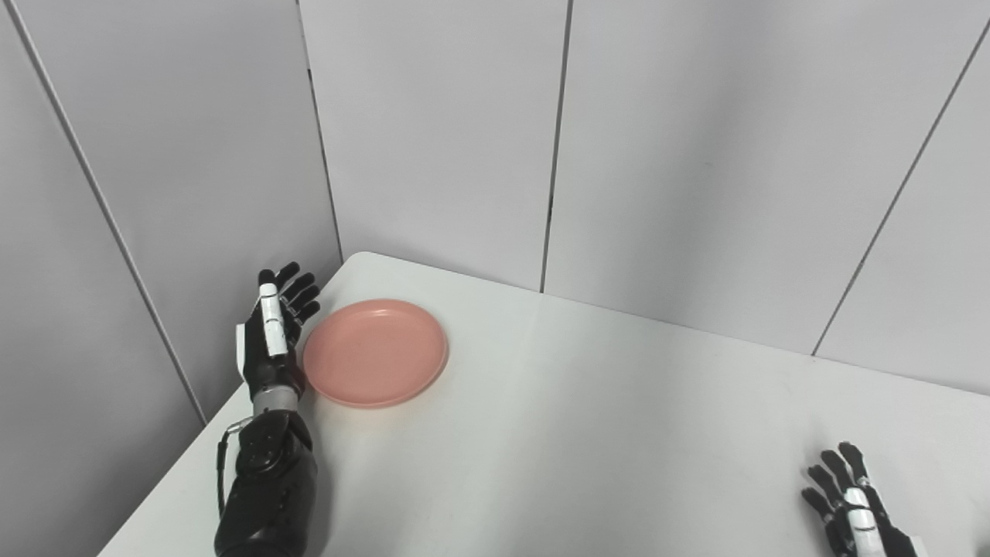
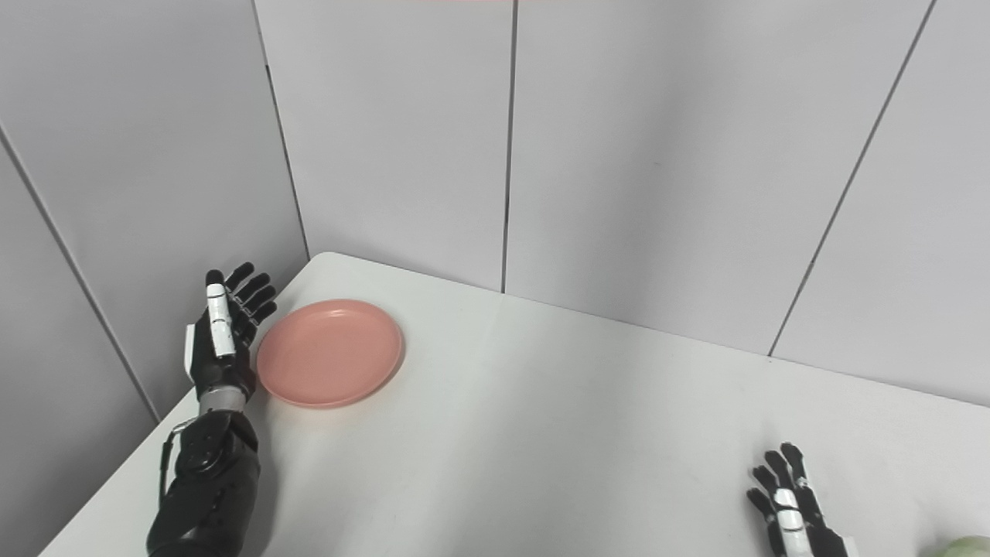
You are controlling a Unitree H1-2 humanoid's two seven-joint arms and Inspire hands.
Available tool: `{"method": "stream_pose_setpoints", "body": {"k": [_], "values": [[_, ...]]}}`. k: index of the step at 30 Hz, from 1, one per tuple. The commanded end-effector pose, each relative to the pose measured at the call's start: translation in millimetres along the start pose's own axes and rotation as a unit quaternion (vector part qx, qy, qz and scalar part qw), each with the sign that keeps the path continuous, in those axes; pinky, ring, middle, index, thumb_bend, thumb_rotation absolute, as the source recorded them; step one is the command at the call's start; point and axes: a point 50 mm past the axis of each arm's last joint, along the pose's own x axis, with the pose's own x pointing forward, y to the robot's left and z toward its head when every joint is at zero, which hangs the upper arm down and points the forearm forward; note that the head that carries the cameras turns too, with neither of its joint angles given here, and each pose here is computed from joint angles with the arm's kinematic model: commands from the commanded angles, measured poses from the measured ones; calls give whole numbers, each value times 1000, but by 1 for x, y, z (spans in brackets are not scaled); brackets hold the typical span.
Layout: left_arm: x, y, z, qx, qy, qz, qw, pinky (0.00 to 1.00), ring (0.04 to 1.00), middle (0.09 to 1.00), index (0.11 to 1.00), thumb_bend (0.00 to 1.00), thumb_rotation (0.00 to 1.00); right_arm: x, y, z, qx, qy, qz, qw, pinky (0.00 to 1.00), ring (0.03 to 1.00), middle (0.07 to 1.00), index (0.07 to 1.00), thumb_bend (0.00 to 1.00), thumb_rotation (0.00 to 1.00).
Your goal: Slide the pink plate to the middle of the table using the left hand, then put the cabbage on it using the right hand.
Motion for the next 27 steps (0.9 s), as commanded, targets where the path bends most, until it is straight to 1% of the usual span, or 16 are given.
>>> {"method": "stream_pose_setpoints", "body": {"k": [1, 3, 5, 8, 13, 15, 18, 22, 27], "values": [[19, -5, 25, 7, -43, -14, 999, 782, 773, 761, 749, 711, 966, 1, -8, 3, -11, -8, -10, 1000, 937, 941, 955, 978, 713, 859], [19, -6, 24, 8, -34, -22, 999, 795, 788, 771, 757, 730, 961, 0, -9, 3, -13, -6, -10, 1000, 943, 950, 965, 986, 708, 869], [19, -7, 23, 11, -29, -27, 999, 819, 805, 780, 767, 728, 960, 0, -10, 4, -13, -6, -10, 1000, 955, 951, 967, 989, 720, 870], [18, -8, 22, 15, -24, -29, 999, 849, 819, 783, 772, 719, 965, 0, -10, 4, -11, -8, -10, 1000, 953, 950, 970, 990, 709, 863], [16, -11, 21, 24, -23, -30, 999, 894, 842, 792, 782, 719, 973, 0, -9, 5, -12, -9, -12, 1000, 956, 954, 971, 993, 703, 863], [16, -10, 21, 26, -21, -30, 999, 922, 855, 799, 783, 726, 979, 0, -10, 5, -14, -6, -12, 1000, 963, 956, 971, 990, 728, 856], [16, -11, 21, 32, -20, -32, 999, 958, 879, 808, 792, 721, 993, 0, -11, 4, -17, -7, -9, 1000, 980, 965, 978, 999, 724, 872], [14, -13, 21, 35, -11, -37, 999, 960, 895, 824, 808, 723, 989, 0, -11, 5, -18, -6, -10, 1000, 984, 965, 976, 1000, 740, 873], [12, -16, 19, 43, 5, -44, 998, 972, 908, 839, 814, 739, 984, 0, -11, 6, -12, -9, -9, 1000, 989, 970, 982, 1000, 719, 863]]}}
